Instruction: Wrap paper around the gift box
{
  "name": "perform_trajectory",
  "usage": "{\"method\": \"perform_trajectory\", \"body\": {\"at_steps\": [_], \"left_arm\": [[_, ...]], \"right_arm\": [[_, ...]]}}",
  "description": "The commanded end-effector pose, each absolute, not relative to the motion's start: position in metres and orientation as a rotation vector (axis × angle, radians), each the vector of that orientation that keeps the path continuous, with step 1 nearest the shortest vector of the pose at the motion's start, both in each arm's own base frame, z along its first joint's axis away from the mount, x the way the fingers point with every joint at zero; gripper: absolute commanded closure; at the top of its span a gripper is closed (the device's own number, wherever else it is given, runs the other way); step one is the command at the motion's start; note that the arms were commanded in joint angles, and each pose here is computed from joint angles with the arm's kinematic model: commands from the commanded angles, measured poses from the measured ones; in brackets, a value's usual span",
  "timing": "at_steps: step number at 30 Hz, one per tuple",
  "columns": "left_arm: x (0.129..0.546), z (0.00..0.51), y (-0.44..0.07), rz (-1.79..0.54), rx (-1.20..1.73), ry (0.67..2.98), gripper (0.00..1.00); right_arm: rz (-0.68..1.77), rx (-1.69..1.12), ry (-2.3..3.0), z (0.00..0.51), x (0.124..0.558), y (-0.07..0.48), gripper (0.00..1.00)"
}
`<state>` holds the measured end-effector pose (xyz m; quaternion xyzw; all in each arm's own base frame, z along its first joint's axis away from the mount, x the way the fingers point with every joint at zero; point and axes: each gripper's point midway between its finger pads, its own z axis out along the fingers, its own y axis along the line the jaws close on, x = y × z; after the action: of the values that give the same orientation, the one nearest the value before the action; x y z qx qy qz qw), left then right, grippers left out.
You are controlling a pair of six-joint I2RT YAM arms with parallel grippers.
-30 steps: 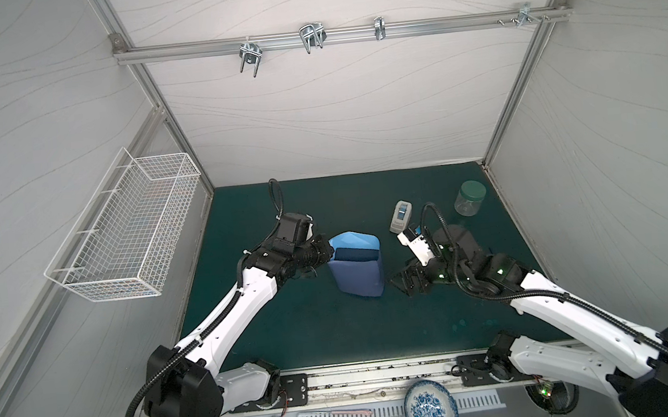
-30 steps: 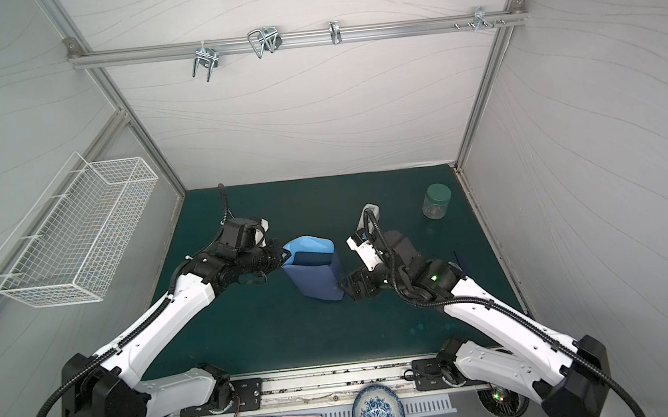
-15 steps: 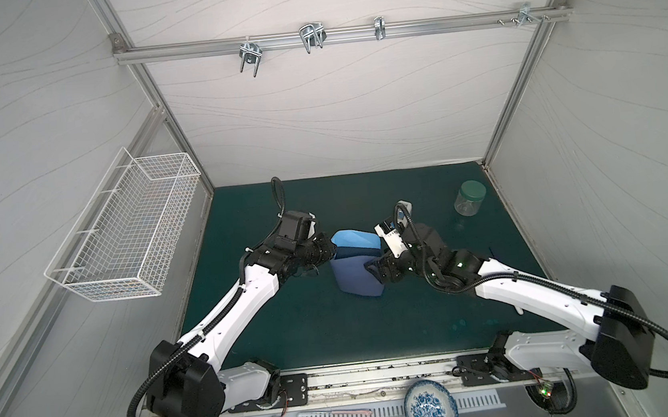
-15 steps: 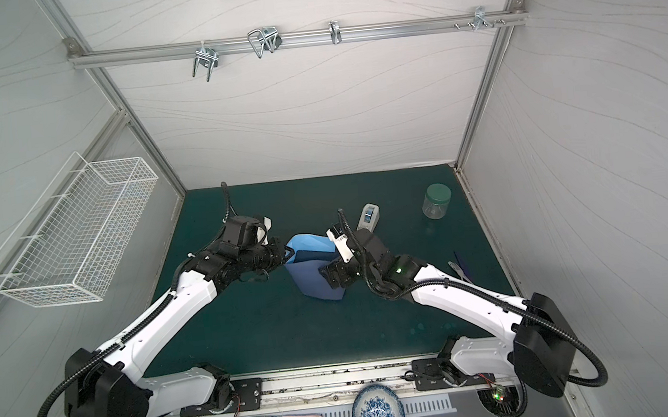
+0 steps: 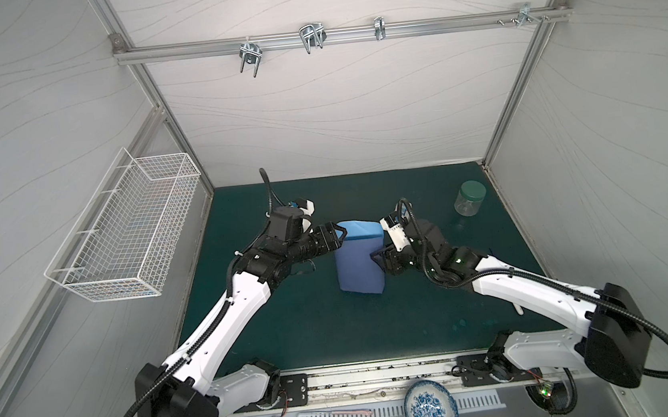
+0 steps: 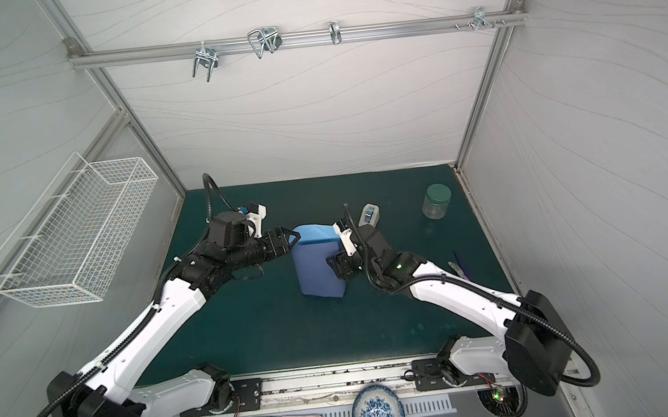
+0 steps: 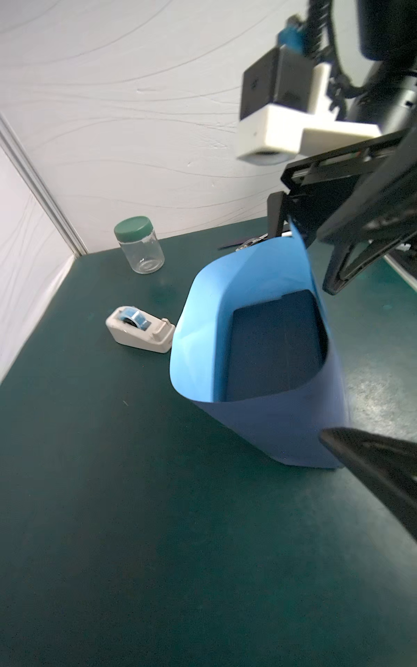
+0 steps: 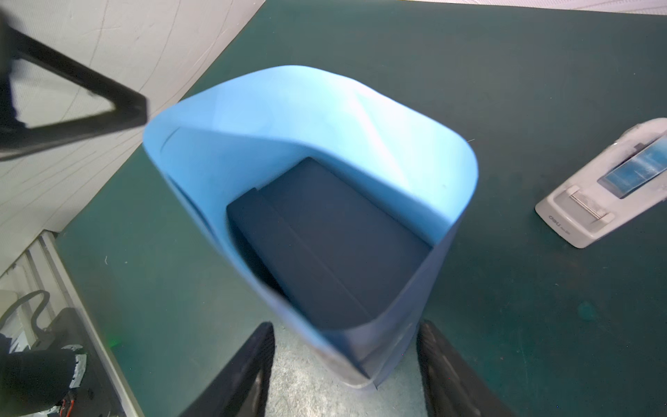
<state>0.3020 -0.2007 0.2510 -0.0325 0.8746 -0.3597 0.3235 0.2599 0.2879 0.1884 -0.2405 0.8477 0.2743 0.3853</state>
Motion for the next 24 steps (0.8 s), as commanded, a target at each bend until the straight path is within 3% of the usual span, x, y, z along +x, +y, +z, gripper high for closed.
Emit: {"method": "perform_trajectory", "body": {"at_steps": [1,7,10,15,24], "left_arm": [[0.303,0.260,-0.204,-0.963,0.010,2.212,0.08],[0.323,0.245,-0.203,-0.938,-0.022,2.227,0.04],[0.338,0.238,-0.203,-1.008,-0.114,2.253,0.05],[0.361,0.243,-0.214,-1.087,-0.176,2.248,0.05],[0.340,0.248,-0.211,-1.107,-0.083,2.185,0.01]], "right_arm": [[0.790,-0.614,2.099,0.204,0.259,0.293,0.36],[0.781,-0.563,2.143,0.194,0.267,0.286,0.35],[0.795,-0.398,2.173,0.196,0.282,0.256,0.28],[0.968,-0.366,2.186,0.211,0.287,0.275,0.17],[0.977,-0.419,2.159,0.210,0.290,0.287,0.12]]}}
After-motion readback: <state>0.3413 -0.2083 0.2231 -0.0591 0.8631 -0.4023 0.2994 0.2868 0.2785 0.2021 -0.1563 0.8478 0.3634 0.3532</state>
